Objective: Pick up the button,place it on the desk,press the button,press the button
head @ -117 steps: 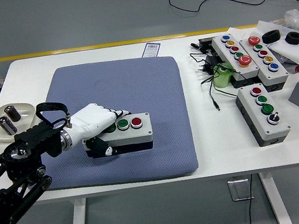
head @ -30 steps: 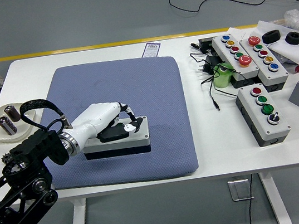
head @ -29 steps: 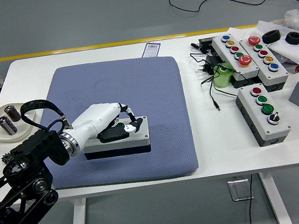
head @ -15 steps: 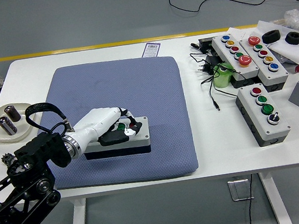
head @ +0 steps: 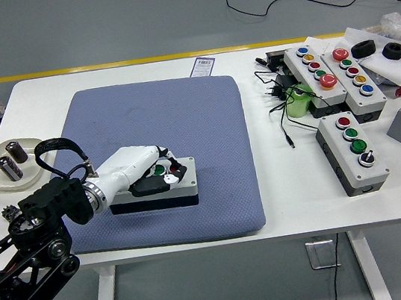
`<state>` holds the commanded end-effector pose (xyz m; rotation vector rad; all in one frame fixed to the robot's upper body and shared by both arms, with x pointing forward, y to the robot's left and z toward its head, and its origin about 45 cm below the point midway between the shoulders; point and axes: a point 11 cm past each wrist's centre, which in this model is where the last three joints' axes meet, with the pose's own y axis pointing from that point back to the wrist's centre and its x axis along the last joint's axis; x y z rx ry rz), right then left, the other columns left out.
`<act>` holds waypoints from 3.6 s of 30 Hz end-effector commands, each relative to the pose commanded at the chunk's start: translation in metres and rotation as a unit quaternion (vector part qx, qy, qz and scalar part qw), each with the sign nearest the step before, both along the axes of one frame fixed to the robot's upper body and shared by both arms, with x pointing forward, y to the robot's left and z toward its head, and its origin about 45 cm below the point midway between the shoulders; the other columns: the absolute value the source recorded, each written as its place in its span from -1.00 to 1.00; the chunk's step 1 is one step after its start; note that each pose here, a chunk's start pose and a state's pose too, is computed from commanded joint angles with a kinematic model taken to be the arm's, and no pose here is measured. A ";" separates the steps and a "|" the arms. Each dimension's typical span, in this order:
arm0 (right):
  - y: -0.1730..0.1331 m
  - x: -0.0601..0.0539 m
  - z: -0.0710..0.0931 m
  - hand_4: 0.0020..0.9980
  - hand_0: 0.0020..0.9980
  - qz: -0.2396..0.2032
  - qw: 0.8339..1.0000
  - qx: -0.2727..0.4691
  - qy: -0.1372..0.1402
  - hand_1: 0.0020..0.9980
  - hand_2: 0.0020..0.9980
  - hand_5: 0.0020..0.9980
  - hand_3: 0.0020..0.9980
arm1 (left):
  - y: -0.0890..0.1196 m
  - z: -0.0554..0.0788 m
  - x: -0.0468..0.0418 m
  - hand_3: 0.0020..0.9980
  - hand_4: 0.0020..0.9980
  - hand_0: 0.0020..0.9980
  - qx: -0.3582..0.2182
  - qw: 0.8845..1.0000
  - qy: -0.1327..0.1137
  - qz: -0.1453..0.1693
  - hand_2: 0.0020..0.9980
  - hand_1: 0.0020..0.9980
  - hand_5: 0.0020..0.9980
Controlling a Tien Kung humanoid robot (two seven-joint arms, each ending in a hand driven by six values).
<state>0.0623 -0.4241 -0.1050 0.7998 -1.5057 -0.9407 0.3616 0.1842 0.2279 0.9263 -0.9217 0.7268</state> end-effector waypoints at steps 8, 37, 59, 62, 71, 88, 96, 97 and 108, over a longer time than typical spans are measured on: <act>0.000 0.001 0.000 -0.06 0.32 0.000 1.000 0.000 0.000 0.31 0.41 -0.35 0.22 | 0.009 0.019 0.0025 0.22 0.21 -0.99 -0.006 1.000 -0.023 0.011 -1.00 -1.00 1.00; 0.000 0.001 0.000 -0.06 0.32 0.000 1.000 0.001 -0.001 0.31 0.41 -0.35 0.22 | 0.023 0.013 -0.0071 0.15 0.21 -0.99 0.025 0.999 -0.017 0.022 -1.00 -1.00 0.98; 0.001 -0.001 0.000 -0.06 0.32 -0.002 1.000 0.001 0.002 0.31 0.41 -0.34 0.22 | 0.025 0.007 -0.0057 0.16 0.19 -0.99 0.033 0.999 -0.009 0.026 -1.00 -1.00 0.87; 0.001 -0.002 0.000 -0.06 0.32 -0.001 1.000 0.000 0.002 0.31 0.41 -0.34 0.22 | 0.027 0.020 -0.0027 0.27 0.19 -0.99 0.004 0.999 -0.034 0.038 -0.97 -1.00 0.90; 0.000 -0.004 -0.001 -0.06 0.32 -0.001 1.000 0.000 0.005 0.31 0.41 -0.34 0.22 | 0.054 0.055 0.0147 0.63 0.24 -0.99 -0.138 0.973 -0.136 0.126 -0.52 -0.69 1.00; 0.001 -0.001 0.000 -0.06 0.32 0.000 1.000 0.000 0.002 0.31 0.41 -0.34 0.22 | 0.082 0.014 0.0268 0.91 0.18 0.79 -0.457 0.862 -0.018 0.218 0.96 0.86 1.00; 0.000 0.000 0.000 -0.06 0.32 0.001 1.000 0.000 0.001 0.31 0.41 -0.34 0.22 | 0.093 -0.006 0.0270 0.91 0.17 0.79 -0.563 0.776 0.062 0.276 0.96 0.86 1.00; 0.000 0.000 0.000 -0.06 0.32 0.001 1.000 0.000 0.001 0.31 0.41 -0.34 0.22 | 0.094 -0.008 0.0269 0.91 0.17 0.79 -0.571 0.769 0.068 0.279 0.96 0.86 1.00; 0.000 0.000 0.000 -0.06 0.32 0.002 1.000 0.000 0.001 0.31 0.41 -0.34 0.22 | 0.098 -0.009 0.0280 0.92 0.16 0.81 -0.577 0.762 0.064 0.288 0.96 0.86 1.00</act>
